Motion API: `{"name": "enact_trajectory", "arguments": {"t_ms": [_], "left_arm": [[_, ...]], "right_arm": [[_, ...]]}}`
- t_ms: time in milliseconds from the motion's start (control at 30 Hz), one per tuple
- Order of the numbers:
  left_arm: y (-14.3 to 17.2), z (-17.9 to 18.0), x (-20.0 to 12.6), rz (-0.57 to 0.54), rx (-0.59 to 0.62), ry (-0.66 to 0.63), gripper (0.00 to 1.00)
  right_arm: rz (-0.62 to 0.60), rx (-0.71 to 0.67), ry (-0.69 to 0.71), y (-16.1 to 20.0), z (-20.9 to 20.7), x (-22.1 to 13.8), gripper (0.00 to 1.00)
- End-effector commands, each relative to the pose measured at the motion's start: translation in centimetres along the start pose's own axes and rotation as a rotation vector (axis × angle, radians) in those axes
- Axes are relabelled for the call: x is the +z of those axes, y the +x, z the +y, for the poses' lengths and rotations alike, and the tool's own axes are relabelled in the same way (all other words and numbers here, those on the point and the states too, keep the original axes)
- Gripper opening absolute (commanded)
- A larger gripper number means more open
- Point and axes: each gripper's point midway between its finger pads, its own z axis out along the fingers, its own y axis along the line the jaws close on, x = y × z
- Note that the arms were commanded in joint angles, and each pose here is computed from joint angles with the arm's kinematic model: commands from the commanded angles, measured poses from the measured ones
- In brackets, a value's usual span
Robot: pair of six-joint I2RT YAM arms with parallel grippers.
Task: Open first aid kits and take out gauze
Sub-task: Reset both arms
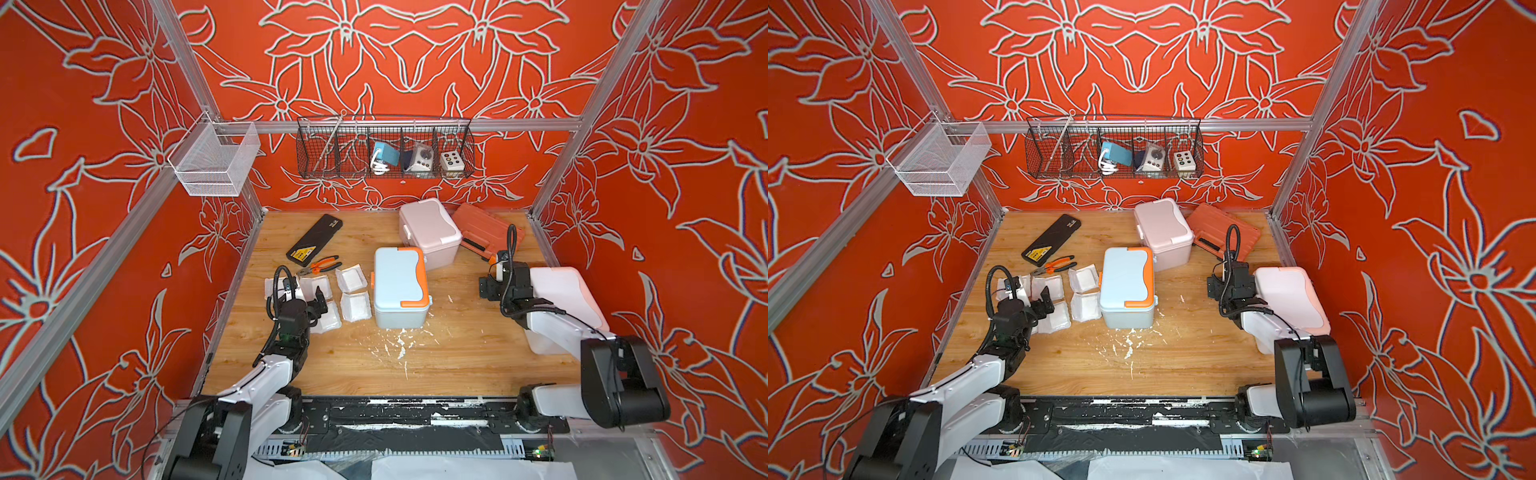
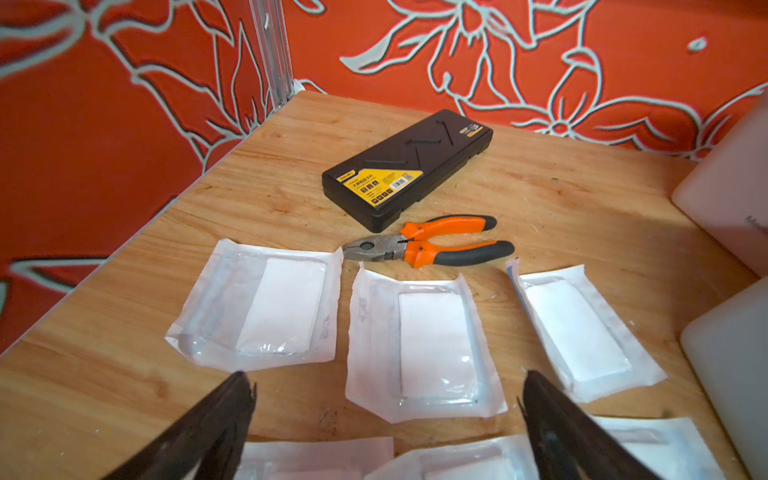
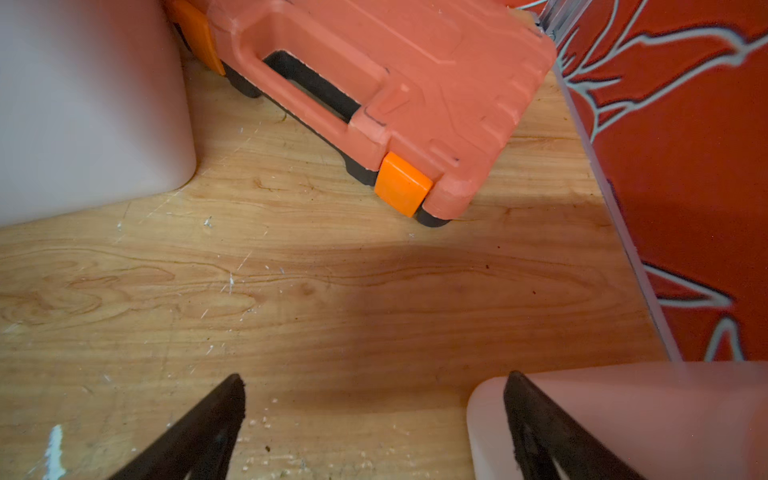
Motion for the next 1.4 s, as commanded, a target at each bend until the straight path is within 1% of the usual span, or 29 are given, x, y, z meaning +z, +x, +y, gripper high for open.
{"name": "enact_trajectory", "arguments": {"t_ms": [0,67,133,300,467,500,567,667,800,900,933,967,1000,1033,1100,1167,1233,1300,1367], "left_arm": [[-1.7,-0.4,0.5,-0.090,0.011,0.031,0.98],[-1.9,-0.8,1.0,-0.089,0.013,0.043,0.98],[-2.1,-1.1,1.4,-0.100,0.017,0.056,0.98],[-2.5,-2.2,1.9,-0.113,0.029,0.110,0.98],[-2.5,-2.1,1.0,-0.184,0.017,0.129,0.98],[-2.3,-2.0,1.2,-0.185,0.016,0.128,0.98],[-1.9,-2.8,2.1,-0.149,0.039,0.154,0.98],[-1.7,-2.9,2.0,-0.147,0.044,0.164,0.98],[-1.2,-3.4,1.9,-0.150,0.062,0.202,0.98],[-1.1,-3.7,1.7,-0.154,0.071,0.218,0.98],[-1.1,-3.7,1.7,-0.154,0.071,0.220,0.98],[-1.1,-3.7,1.7,-0.159,0.071,0.221,0.98],[-1.1,-3.7,1.7,-0.156,0.072,0.220,0.98],[-1.0,-3.7,1.6,-0.155,0.071,0.222,0.98],[-1.1,-3.7,1.7,-0.157,0.072,0.221,0.98],[-1.1,-3.7,1.6,-0.157,0.072,0.222,0.98],[-1.1,-3.7,1.6,-0.156,0.071,0.222,0.98],[-1.1,-3.7,1.6,-0.157,0.072,0.222,0.98],[-1.1,-3.7,1.6,-0.157,0.071,0.223,0.98]], "right_arm": [[-0.031,-0.009,-0.009,-1.3,0.3,1.0,0.97],[-0.011,-0.029,-0.015,-1.3,0.4,1.3,0.97],[-0.022,-0.040,-0.034,-1.4,0.7,1.2,0.98],[-0.113,-0.031,-0.014,-1.5,0.2,-0.3,0.97],[-0.174,-0.057,0.025,-1.7,-0.5,-1.0,0.97],[-0.191,-0.068,0.042,-1.9,-0.8,-1.0,0.97],[-0.253,-0.077,0.064,-2.3,-1.1,-1.1,0.98],[-0.277,-0.038,0.073,-1.8,-1.7,-0.7,0.97],[-0.287,-0.020,0.071,-1.4,-2.0,-0.8,0.97],[-0.259,0.011,0.038,-1.1,-2.2,-0.2,0.97],[-0.270,0.021,0.029,-0.5,-2.3,-0.1,0.97],[-0.331,0.012,0.017,-0.8,-2.0,-0.4,0.98],[-0.351,0.002,0.015,-0.7,-1.8,-0.6,0.98],[-0.303,-0.005,0.014,-0.2,-1.7,-0.5,0.98],[-0.314,0.017,0.031,-0.7,-2.1,-0.1,0.97],[-0.283,0.013,0.028,-0.5,-2.2,-0.2,0.97],[-0.317,0.015,0.032,-0.6,-2.2,-0.3,0.97],[-0.290,0.015,0.027,-0.5,-2.1,-0.3,0.97],[-0.306,0.015,0.029,-0.6,-2.2,-0.3,0.97]]}}
